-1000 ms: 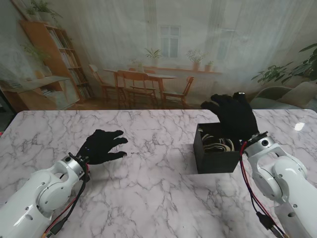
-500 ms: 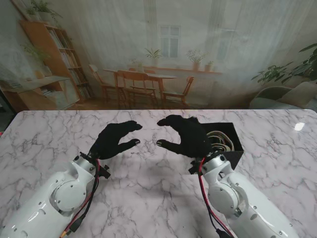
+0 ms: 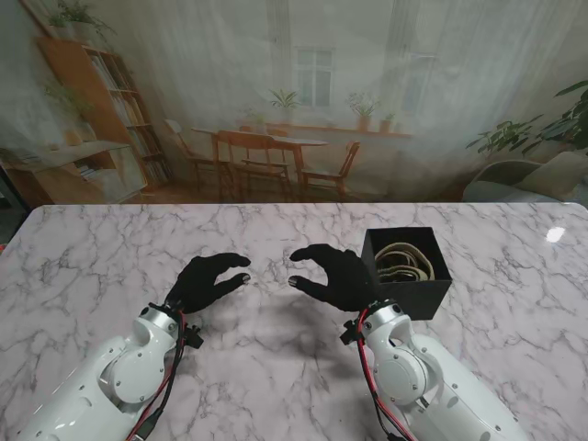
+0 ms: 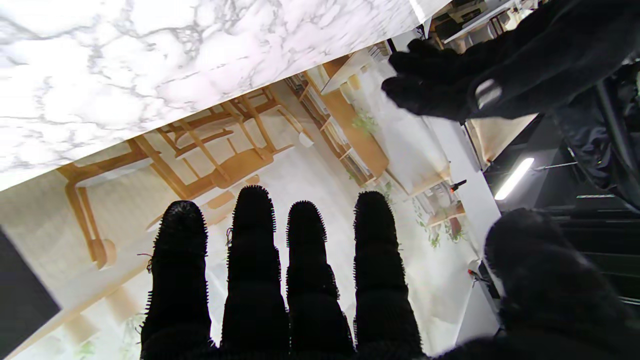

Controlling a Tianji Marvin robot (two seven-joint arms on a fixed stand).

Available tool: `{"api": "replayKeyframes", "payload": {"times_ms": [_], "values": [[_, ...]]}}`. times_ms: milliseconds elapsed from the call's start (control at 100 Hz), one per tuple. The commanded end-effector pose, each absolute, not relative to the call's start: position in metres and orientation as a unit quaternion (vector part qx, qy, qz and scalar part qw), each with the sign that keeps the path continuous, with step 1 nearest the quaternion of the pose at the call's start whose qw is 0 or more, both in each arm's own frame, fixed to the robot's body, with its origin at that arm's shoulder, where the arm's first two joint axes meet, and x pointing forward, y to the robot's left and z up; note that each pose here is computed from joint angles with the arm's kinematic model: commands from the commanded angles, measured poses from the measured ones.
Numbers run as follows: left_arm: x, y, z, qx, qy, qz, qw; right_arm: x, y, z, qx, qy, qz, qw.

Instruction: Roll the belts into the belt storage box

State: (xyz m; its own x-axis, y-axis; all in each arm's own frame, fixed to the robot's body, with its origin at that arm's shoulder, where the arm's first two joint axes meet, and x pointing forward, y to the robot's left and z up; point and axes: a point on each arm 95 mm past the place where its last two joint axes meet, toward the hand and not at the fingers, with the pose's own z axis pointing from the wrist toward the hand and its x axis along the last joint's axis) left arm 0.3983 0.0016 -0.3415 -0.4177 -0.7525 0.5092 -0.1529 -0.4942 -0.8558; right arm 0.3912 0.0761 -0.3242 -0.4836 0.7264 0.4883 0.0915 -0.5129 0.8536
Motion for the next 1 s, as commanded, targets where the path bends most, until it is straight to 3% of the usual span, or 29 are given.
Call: {"api": "replayKeyframes", "payload": {"times_ms": [0,990], "values": [[0.394,0.004,-0.343,-0.493,0.470,-0.700,0.215,0.387,0.069,-0.324,0.460,0.448,0.737,0.212],[0.399,0.021,-0.341,-0.491,0.485,-0.678,0.252,0.416,0.044,-0.331,0.469,0.455,0.725,0.219]]}}
